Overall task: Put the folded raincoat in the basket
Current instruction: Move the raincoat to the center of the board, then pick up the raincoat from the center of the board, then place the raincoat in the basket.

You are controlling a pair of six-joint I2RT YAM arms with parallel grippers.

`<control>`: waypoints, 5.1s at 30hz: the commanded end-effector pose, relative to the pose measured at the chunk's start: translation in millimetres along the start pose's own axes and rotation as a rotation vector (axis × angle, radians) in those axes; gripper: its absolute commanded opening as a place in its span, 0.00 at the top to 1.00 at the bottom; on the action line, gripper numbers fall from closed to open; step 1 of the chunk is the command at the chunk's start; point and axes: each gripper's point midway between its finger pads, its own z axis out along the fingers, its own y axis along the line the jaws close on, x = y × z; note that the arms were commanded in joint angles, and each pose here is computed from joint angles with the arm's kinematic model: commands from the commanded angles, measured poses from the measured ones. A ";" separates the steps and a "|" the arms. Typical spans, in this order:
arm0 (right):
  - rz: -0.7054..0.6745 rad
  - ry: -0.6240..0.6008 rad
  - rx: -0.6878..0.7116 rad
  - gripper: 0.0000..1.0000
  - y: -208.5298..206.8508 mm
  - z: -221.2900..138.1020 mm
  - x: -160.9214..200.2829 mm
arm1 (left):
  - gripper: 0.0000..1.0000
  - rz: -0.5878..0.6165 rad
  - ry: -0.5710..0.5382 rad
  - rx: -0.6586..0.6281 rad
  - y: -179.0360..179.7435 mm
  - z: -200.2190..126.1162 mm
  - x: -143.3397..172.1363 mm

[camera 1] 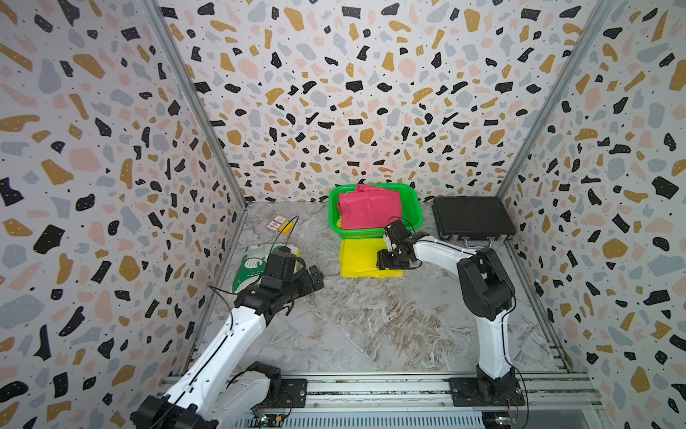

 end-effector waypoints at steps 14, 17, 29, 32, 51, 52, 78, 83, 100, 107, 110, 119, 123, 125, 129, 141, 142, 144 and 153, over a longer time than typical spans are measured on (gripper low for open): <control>-0.103 0.145 0.111 0.40 -53.9 -33.3 110.1 | 0.00 0.019 0.087 0.104 -12.8 13.5 21.5; -0.118 0.141 0.100 0.41 -57.2 -50.5 127.2 | 0.00 0.029 0.102 0.148 -21.1 15.1 26.3; -0.049 -0.072 0.176 0.32 -69.6 -172.3 114.8 | 0.00 0.212 0.222 0.269 -80.6 46.1 53.7; 0.043 -0.059 0.181 0.30 -89.6 -172.1 115.8 | 0.00 0.233 0.239 0.266 -89.8 59.8 53.7; 0.246 0.065 0.036 0.33 -123.1 -104.6 113.6 | 0.07 0.324 0.413 0.166 -91.7 145.4 73.3; 0.248 0.068 0.031 0.34 -122.7 -101.9 114.4 | 0.06 0.332 0.408 0.155 -89.8 146.8 73.4; 0.282 0.137 0.000 0.39 -127.0 -60.0 128.4 | 0.10 0.332 0.494 0.153 -96.1 185.8 95.0; 0.293 0.144 -0.012 0.41 -124.7 -54.3 129.6 | 0.13 0.326 0.513 0.144 -94.6 193.4 101.3; 0.266 0.157 -0.005 0.48 -111.5 -48.9 131.6 | 0.36 0.336 0.545 0.141 -97.8 201.8 112.5; 0.251 0.138 -0.007 0.58 -104.3 -53.2 127.1 | 0.56 0.343 0.545 0.148 -102.1 199.0 110.7; 0.245 0.134 -0.010 0.65 -101.2 -54.4 126.5 | 0.71 0.351 0.546 0.152 -104.1 197.2 109.7; 0.212 0.123 -0.027 1.00 -90.8 -61.3 124.8 | 1.00 0.357 0.545 0.145 -105.7 191.3 108.3; 0.203 0.110 -0.026 1.00 -88.4 -68.0 123.5 | 1.00 0.364 0.522 0.140 -108.0 181.2 102.2; 0.197 0.101 -0.028 1.00 -87.5 -70.9 122.5 | 1.00 0.367 0.505 0.134 -109.1 174.5 96.7; 0.195 0.088 -0.037 1.00 -84.6 -77.0 119.3 | 1.00 0.370 0.474 0.143 -116.3 161.2 85.7; 0.137 0.010 -0.106 1.00 -60.9 -116.3 83.9 | 1.00 0.356 0.348 0.170 -135.8 121.0 47.7; 0.133 -0.001 -0.111 1.00 -58.2 -119.9 77.1 | 1.00 0.359 0.338 0.177 -140.5 116.4 41.6; 0.126 -0.026 -0.129 1.00 -51.9 -128.2 62.3 | 1.00 0.372 0.321 0.169 -146.9 107.9 28.8; 0.101 -0.142 -0.215 1.00 -30.1 -158.2 -17.6 | 1.00 0.323 0.176 0.185 -169.1 85.0 -61.8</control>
